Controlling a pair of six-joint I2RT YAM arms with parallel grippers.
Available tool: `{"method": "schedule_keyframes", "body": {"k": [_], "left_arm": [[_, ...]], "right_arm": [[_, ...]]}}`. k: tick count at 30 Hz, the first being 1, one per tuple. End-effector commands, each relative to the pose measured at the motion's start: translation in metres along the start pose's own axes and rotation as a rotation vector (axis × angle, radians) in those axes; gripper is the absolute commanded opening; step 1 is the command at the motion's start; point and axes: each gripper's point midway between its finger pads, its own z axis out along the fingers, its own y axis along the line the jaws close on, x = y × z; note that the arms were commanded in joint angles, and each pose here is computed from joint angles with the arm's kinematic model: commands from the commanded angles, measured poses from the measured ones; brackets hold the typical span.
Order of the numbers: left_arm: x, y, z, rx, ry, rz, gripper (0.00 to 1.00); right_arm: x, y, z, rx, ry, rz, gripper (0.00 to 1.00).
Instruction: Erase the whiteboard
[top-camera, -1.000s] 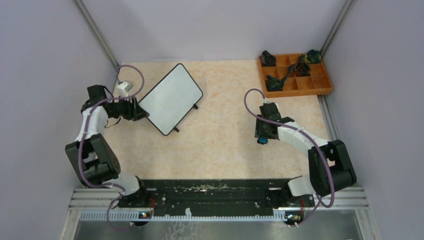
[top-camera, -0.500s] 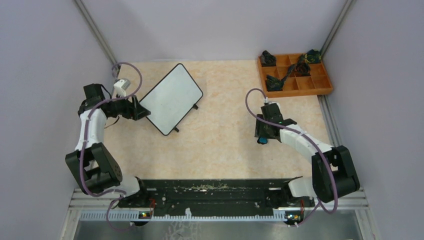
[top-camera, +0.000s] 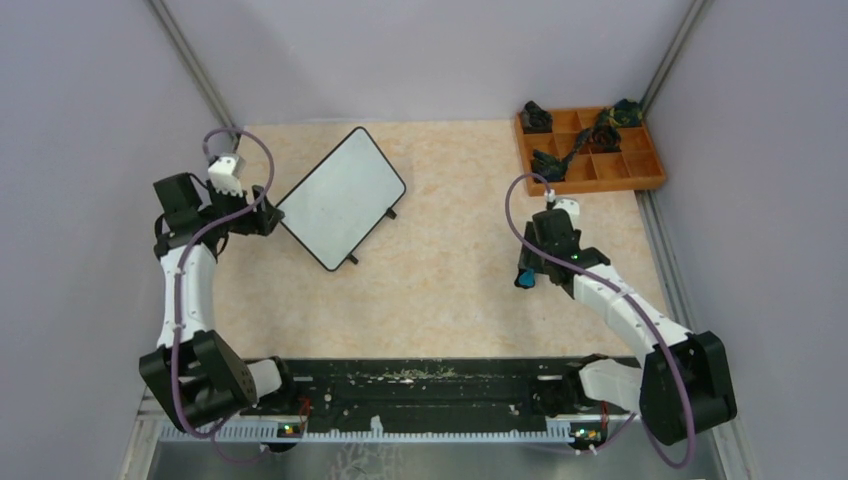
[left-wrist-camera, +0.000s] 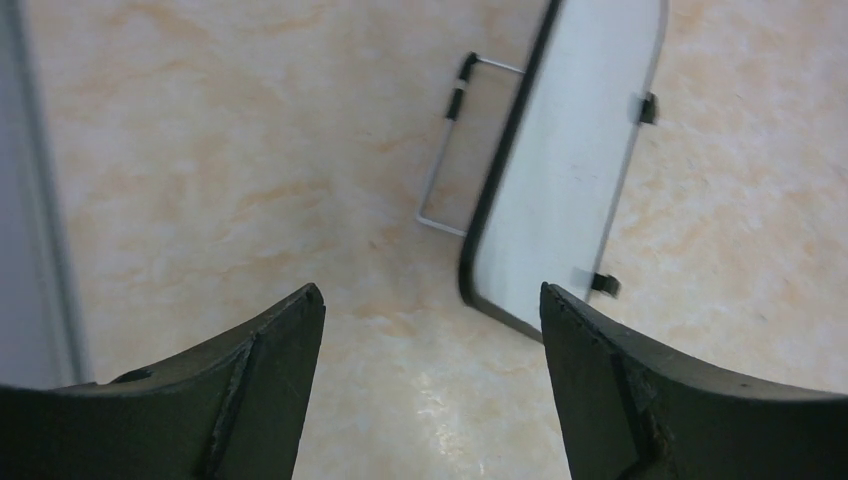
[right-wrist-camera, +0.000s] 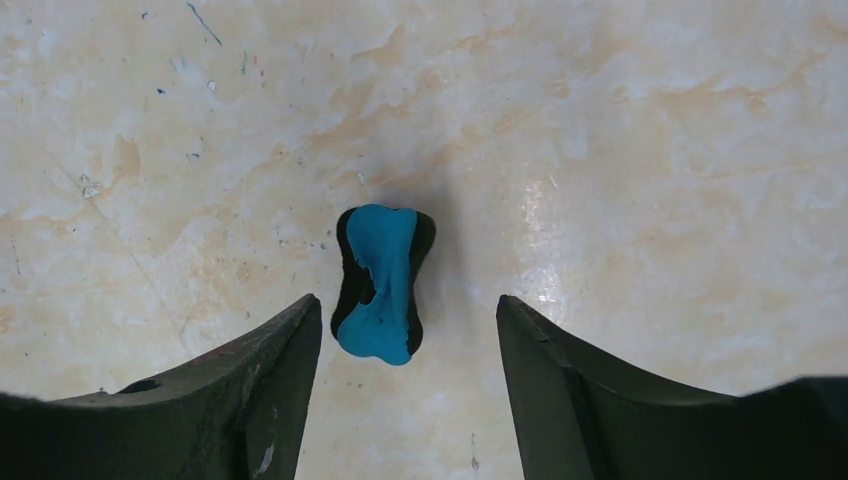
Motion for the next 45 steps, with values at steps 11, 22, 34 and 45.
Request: {"method": "schedule_keyframes", "body": {"k": [11, 22, 34, 45], "left_arm": [[-0.027, 0.092, -0.053, -0.502, -0.285, -0.135, 0.82], [0.038, 0.127, -0.014, -0.576, -0.266, -0.244, 0.79], [0.052, 0.084, 0.013, -0.596, -0.354, -0.154, 0.77], [0.054, 0.074, 0.034, -0.627, -0.359, -0.169, 0.76]], "right_arm": [[-0.013, -0.001, 0.001, 0.004, -0.072, 0.045, 0.64], [-0.014, 0.001, 0.001, -0.009, -0.077, 0.043, 0.64], [-0.015, 0.01, 0.005, -0.045, -0.067, 0.045, 0.64], [-0.014, 0.009, 0.007, -0.039, -0.068, 0.044, 0.64]]}}
